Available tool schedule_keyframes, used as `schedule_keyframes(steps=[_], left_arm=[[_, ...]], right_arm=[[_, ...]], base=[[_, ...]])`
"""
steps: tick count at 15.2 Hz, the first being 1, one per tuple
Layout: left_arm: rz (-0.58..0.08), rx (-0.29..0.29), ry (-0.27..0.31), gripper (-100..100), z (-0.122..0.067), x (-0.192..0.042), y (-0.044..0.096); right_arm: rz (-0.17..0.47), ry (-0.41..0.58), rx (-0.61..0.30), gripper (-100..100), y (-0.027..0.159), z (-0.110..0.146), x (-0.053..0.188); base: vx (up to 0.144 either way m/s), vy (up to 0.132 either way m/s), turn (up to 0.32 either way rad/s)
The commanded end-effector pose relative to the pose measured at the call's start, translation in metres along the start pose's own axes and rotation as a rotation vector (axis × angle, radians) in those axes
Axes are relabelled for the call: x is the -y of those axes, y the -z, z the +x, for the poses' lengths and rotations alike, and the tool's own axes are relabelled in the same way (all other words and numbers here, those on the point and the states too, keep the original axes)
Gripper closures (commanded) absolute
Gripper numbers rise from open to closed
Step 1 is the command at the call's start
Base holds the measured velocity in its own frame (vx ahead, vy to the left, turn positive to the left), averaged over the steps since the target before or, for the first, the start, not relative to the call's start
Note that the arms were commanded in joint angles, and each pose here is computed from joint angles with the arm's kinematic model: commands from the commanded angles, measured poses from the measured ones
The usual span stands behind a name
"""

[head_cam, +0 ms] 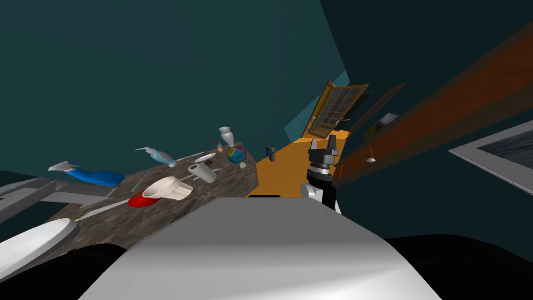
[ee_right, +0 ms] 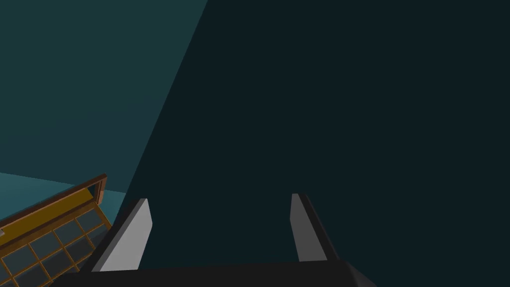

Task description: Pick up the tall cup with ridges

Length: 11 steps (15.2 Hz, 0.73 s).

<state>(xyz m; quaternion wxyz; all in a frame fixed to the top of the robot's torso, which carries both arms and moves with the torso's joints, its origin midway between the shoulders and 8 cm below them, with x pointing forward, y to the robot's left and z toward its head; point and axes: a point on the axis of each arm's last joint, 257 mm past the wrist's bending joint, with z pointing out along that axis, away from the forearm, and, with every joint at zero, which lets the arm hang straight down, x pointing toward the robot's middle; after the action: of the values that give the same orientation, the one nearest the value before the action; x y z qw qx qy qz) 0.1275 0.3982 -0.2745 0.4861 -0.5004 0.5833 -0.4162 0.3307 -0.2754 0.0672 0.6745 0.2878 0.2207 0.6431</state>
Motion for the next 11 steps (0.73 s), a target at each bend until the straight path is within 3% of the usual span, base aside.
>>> schedule_keyframes(steps=[1,2,3,5,6,8,9,11], left_arm=[[-0.073,0.011,0.017,-100,-0.008,-0.017,0.024],[-0.079,0.012,0.018,-100,-0.008,-0.018,0.026],[-0.134,0.019,0.037,-100,-0.021,-0.029,0.046],[-0.17,0.028,0.036,-100,-0.023,-0.037,0.06],[-0.224,0.039,0.051,-100,-0.038,-0.048,0.08],[-0.26,0.047,0.054,-100,-0.038,-0.052,0.095],[-0.315,0.06,0.067,-100,-0.053,-0.061,0.117],[-0.347,0.067,0.069,-100,-0.052,-0.063,0.131]], right_arm=[[0.0,0.0,0.0,0,0.0,0.0,0.0],[0.0,0.0,0.0,0,0.0,0.0,0.0],[0.0,0.0,0.0,0,0.0,0.0,0.0],[0.0,0.0,0.0,0,0.0,0.0,0.0],[0.0,0.0,0.0,0,0.0,0.0,0.0],[0.0,0.0,0.0,0,0.0,0.0,0.0],[0.0,0.0,0.0,0,0.0,0.0,0.0],[0.0,0.0,0.0,0,0.0,0.0,0.0]], base=[[0.054,-0.022,-0.194],[0.041,-0.009,-0.062],[0.056,-0.02,-0.185],[0.049,-0.012,-0.14],[0.044,-0.016,-0.165],[0.042,-0.011,-0.151],[0.042,-0.002,-0.192],[0.045,0.003,-0.132]])
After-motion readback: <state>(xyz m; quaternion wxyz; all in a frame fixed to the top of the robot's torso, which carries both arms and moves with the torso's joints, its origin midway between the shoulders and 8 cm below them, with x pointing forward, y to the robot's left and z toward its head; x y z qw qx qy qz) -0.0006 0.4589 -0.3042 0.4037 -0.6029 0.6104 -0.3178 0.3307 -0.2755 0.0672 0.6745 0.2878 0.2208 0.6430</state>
